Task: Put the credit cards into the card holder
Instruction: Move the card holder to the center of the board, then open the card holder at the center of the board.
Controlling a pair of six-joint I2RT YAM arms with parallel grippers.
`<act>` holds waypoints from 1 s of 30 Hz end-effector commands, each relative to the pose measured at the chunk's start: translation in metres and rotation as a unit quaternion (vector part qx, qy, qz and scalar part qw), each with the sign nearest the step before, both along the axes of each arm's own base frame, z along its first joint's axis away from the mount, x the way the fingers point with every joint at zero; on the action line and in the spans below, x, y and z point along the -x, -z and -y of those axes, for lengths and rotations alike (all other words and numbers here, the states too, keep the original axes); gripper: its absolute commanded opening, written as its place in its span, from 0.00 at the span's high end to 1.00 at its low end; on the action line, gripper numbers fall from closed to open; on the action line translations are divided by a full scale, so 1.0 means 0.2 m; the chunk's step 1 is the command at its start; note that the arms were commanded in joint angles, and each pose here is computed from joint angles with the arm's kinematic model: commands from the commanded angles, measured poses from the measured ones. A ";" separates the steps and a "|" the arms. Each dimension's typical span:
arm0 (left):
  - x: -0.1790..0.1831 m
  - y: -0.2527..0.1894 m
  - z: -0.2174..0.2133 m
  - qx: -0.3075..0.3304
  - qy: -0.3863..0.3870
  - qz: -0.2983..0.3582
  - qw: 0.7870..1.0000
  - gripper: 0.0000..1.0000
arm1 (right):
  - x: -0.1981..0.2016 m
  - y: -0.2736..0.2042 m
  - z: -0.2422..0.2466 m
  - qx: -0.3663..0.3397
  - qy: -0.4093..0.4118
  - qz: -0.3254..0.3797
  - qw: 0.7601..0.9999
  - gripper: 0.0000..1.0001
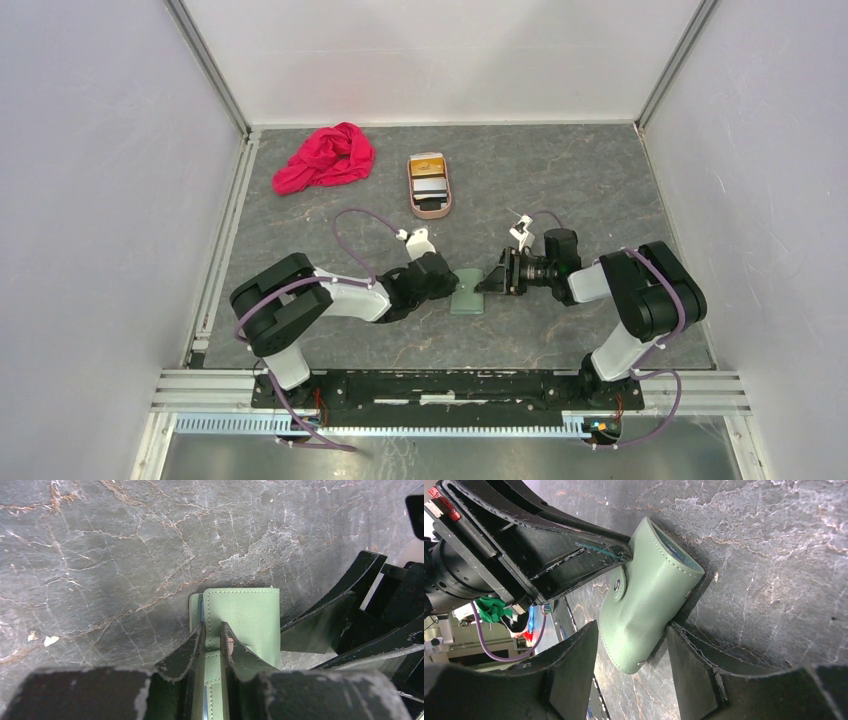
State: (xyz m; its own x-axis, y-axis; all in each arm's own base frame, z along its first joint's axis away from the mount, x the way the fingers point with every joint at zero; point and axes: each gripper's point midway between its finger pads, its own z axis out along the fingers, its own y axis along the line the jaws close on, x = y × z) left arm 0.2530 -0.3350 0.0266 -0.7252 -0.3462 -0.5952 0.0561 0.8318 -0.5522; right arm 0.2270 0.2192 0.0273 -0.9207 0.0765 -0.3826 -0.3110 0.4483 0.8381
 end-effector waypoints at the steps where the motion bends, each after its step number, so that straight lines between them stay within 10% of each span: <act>1: 0.07 0.04 0.09 0.050 0.019 -0.028 0.998 0.88 | 0.11 0.21 0.07 0.068 0.022 -0.066 0.995 0.39; 21: 0.15 -0.04 0.24 0.096 0.090 -0.019 0.991 0.92 | -0.03 0.26 0.20 0.137 0.057 -0.043 0.988 0.47; 30: 0.16 -0.05 0.27 0.101 0.103 -0.013 0.989 0.92 | -0.06 0.28 0.23 0.155 0.059 -0.032 0.986 0.68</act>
State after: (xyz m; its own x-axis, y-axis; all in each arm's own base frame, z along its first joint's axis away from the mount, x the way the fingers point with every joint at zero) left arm 0.2483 -0.3537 0.0271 -0.7422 -0.3751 -0.5554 0.1068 0.7520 -0.6505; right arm 0.2342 0.2030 0.0166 -0.9402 0.0774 -0.3316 -0.2442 0.5254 0.8151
